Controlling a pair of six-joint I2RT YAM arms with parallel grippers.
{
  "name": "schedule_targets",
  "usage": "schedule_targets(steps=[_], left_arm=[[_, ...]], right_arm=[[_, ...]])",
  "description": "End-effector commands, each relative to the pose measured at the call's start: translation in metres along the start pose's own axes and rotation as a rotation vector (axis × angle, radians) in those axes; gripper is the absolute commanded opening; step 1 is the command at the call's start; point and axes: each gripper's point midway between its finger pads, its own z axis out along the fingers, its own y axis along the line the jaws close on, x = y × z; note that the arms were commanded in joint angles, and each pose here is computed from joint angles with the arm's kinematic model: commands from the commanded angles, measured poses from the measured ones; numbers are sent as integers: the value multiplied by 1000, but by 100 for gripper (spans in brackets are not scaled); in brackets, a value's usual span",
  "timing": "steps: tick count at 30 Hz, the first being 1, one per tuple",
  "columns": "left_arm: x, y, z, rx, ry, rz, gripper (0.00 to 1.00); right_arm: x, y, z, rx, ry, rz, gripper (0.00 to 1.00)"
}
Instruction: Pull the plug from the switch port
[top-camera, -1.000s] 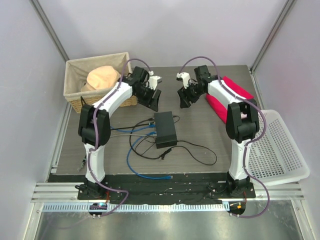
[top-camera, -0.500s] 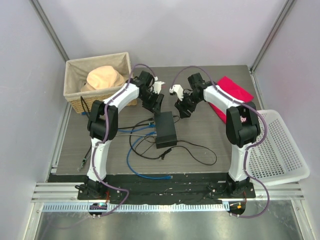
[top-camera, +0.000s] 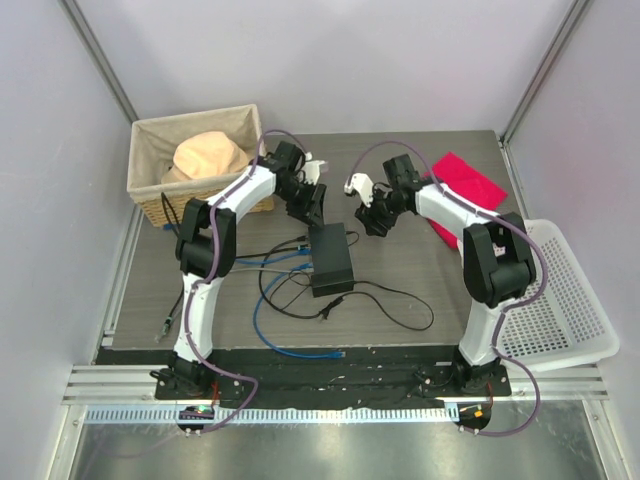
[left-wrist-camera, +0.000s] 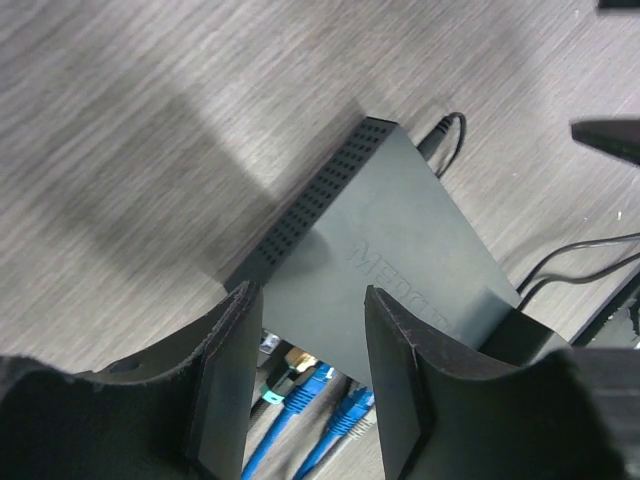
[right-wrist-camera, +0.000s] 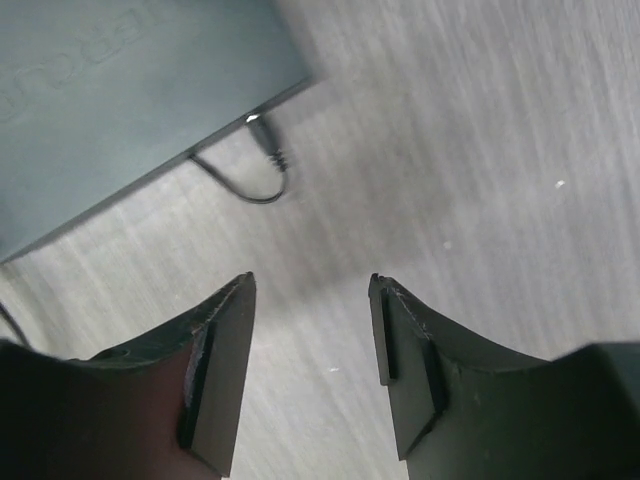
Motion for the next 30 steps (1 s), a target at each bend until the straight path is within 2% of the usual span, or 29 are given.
schedule_targets(steps=[1,4,8,14,16,21,30], left_arm=[[-10,-9,-11,31,-23,26,50],[-6,-16,-19,70,-14,32,50],[-8,-1,-21,40,-12,9,50],[-3,13,1,52,1,-17,54],[-1,23,6,5,1,-30,54],[-3,29,5,-9,-22,-25,54],[24,49,20,-72,44,-59,53]], right_arm=[[-47,-9,-36,131,-217,-57,56],[-50,-5,-36,160,-275,-60,56],[-50,-10,-23,169,-258,-44,56],[-54,-15,-4,137,-241,-96,56],[-44,-13,7,105,-201,-96,56],[-48,-12,16,59,-199,-98,54],[-41,14,42,-79,-144,-125,51]])
